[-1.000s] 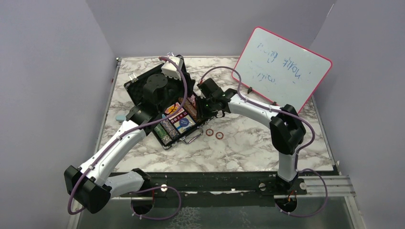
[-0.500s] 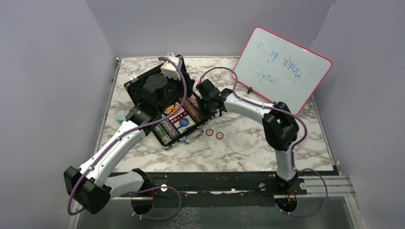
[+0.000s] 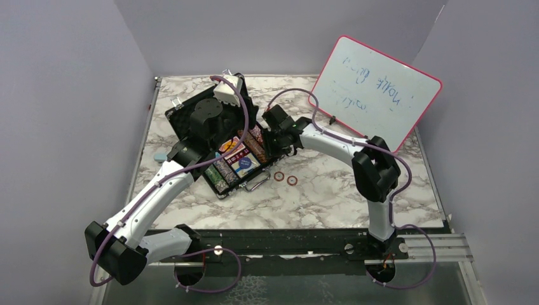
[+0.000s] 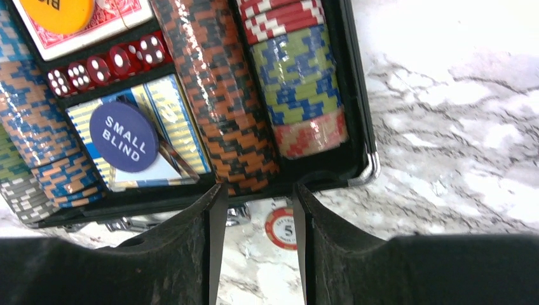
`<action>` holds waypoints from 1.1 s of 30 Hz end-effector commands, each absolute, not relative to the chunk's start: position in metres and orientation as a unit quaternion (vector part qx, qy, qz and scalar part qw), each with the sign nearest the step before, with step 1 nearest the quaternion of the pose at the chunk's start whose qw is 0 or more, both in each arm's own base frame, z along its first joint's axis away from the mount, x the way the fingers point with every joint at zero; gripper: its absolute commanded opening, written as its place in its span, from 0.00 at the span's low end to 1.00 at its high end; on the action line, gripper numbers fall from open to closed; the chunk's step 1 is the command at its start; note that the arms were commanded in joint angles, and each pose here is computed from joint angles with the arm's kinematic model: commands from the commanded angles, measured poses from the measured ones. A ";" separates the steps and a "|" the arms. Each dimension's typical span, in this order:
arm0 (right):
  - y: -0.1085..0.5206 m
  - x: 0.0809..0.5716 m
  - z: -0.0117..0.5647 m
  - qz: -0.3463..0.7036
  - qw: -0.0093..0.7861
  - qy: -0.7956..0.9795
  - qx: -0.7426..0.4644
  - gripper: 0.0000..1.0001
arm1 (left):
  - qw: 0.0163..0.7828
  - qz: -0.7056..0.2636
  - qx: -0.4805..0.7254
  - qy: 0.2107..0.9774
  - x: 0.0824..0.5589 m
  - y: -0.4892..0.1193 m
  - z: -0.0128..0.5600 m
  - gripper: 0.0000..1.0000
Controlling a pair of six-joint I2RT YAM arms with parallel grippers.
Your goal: Pack up texas hold em set
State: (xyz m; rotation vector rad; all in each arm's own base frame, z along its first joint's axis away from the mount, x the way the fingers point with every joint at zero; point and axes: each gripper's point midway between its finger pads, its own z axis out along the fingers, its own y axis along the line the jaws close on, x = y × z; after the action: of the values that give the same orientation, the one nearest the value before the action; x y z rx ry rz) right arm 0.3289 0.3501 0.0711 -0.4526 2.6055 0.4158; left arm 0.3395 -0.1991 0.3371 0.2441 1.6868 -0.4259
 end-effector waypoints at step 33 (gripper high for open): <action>0.308 0.280 0.015 0.021 0.152 0.962 -0.226 0.57 | 0.690 -0.172 0.036 0.702 0.327 -0.164 0.389 0.71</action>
State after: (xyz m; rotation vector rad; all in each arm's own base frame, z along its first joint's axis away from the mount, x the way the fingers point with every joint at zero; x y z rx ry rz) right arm 0.2749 0.3158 0.0207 -0.6893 2.7461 0.1699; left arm 0.3313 -0.1757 0.3626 0.1382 1.6283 -0.3887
